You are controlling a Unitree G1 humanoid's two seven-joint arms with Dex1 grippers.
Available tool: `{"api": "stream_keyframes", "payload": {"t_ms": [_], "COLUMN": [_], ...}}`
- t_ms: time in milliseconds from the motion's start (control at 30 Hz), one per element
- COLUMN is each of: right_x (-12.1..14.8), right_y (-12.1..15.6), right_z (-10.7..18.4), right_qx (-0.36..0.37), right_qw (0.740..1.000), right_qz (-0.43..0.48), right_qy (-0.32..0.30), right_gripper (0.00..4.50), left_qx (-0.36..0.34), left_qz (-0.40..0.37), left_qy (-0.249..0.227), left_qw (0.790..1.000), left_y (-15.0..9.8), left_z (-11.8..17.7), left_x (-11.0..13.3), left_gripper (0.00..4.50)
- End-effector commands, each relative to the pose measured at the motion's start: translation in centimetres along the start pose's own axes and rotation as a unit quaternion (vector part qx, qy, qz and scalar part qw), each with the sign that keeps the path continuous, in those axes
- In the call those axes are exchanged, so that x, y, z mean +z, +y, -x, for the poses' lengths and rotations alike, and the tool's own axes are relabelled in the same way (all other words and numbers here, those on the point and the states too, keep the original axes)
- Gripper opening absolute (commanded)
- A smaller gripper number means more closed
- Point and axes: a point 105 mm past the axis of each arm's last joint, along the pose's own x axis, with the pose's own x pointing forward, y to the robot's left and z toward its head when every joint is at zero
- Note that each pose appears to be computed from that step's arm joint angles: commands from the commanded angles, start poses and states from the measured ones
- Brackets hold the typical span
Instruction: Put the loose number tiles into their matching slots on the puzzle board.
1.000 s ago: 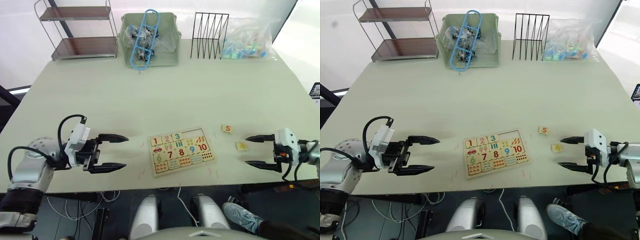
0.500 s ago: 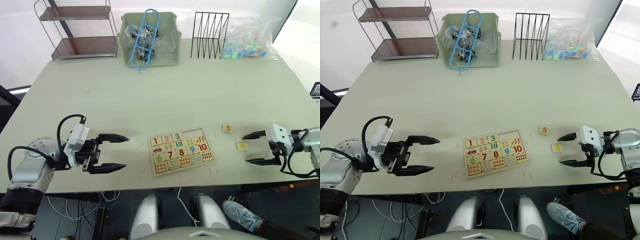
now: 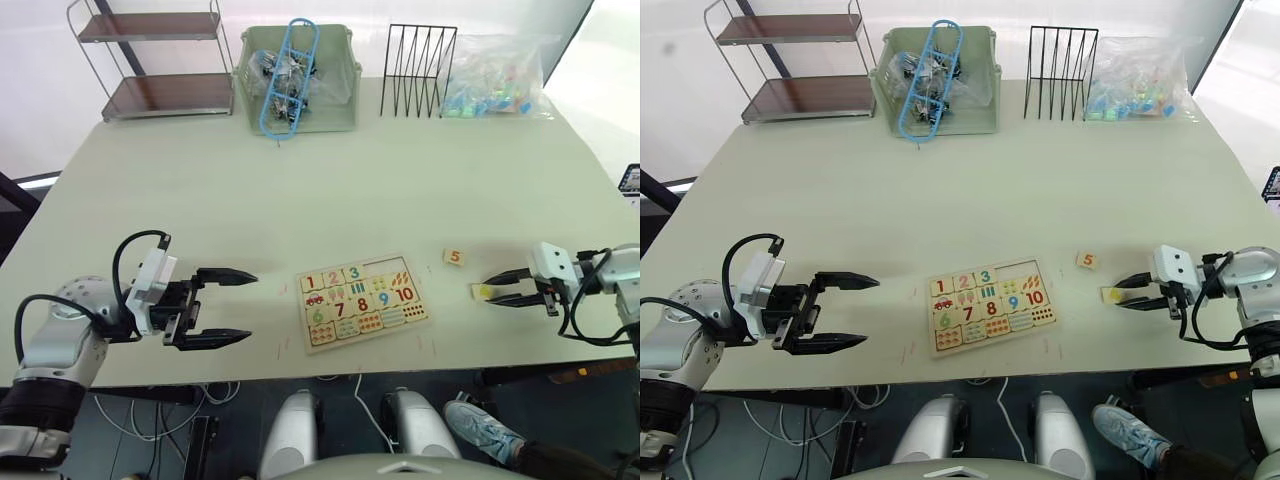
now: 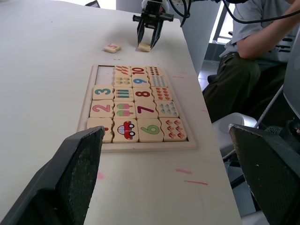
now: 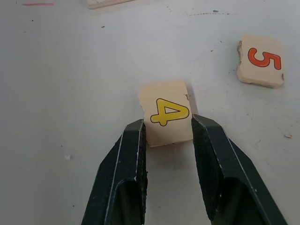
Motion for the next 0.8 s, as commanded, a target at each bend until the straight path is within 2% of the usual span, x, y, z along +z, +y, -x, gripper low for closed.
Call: {"api": "stream_keyframes", "payload": {"t_ms": [33,300,567,800], "right_x": [0.9,4.6,6.5,11.2], "right_y": [-0.7,-0.7,-0.9,-2.2], "right_z": [0.3,0.3,-0.7,-2.9], "right_qx": [-0.014,-0.034,-0.070,-0.059], "right_qw": [1.000,0.999,0.994,0.996], "right_qz": [-0.001,-0.026,-0.024,-0.023], "right_qy": [-0.003,-0.022,0.079,0.056], "right_gripper": [0.85,0.85,0.85,0.85], "left_qx": [-0.019,-0.011,0.007,0.022], "left_qz": [-0.026,-0.025,-0.023,-0.026], "left_qy": [-0.013,-0.023,-0.024,-0.030], "left_qw": [0.999,0.999,0.999,0.999], "left_y": [-0.4,-0.4,-0.5,-0.6], "left_z": [-0.1,0.0,0.8,1.1], "left_x": [1.0,1.1,1.2,1.1], "left_gripper": [4.50,4.50,4.50,4.50]}}
